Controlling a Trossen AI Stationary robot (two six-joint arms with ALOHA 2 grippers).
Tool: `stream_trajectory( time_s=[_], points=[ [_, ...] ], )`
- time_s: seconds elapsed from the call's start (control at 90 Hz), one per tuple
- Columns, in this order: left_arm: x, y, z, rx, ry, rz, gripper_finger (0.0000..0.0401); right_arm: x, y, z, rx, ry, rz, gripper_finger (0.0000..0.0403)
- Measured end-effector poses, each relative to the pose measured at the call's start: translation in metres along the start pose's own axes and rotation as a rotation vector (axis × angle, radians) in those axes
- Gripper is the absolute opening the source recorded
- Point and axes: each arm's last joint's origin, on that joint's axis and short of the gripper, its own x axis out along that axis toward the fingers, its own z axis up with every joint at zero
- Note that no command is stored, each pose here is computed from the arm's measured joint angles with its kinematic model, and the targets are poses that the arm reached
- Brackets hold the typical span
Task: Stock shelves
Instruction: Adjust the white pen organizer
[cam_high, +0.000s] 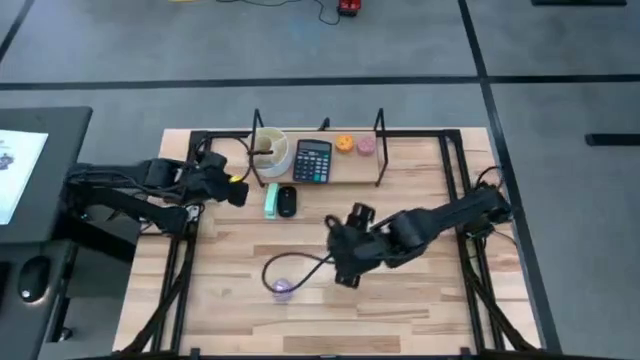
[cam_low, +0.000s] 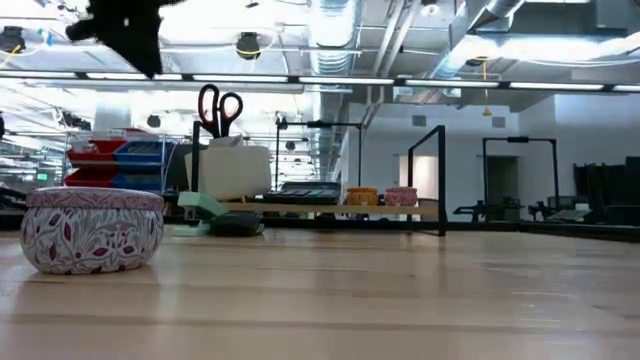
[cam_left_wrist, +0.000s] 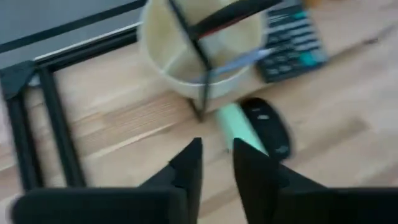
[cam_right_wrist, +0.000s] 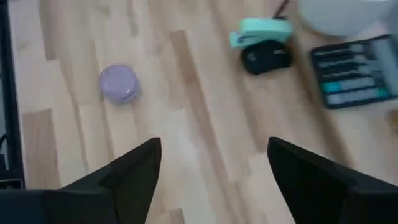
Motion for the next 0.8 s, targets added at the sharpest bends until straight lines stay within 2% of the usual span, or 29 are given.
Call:
stream_trajectory(
  time_s=[0.078,0.3,0.544,0.8],
  points=[
    [0.014,0.004,-0.003,-0.026,-0.002,0.048,0.0006,-0.013,-0.009,-0.002,0.016,-0.012,-0.026,0.0282],
    [0.053,0.025,-0.007,-0.096,0.03,0.131,0.0001,-0.042,-0.031,-0.007,0.012,-0.031,-0.066,0.0282],
    [0.073,0.052,0.005,-0.166,-0.053,0.123,0.0,-0.053,-0.062,0.0,0.0,-0.062,-0.114,0.0282],
    [0.091,0.081,0.016,-0.224,-0.094,0.085,0.0,-0.044,-0.103,0.015,0.021,-0.053,-0.193,0.0282]
  ],
)
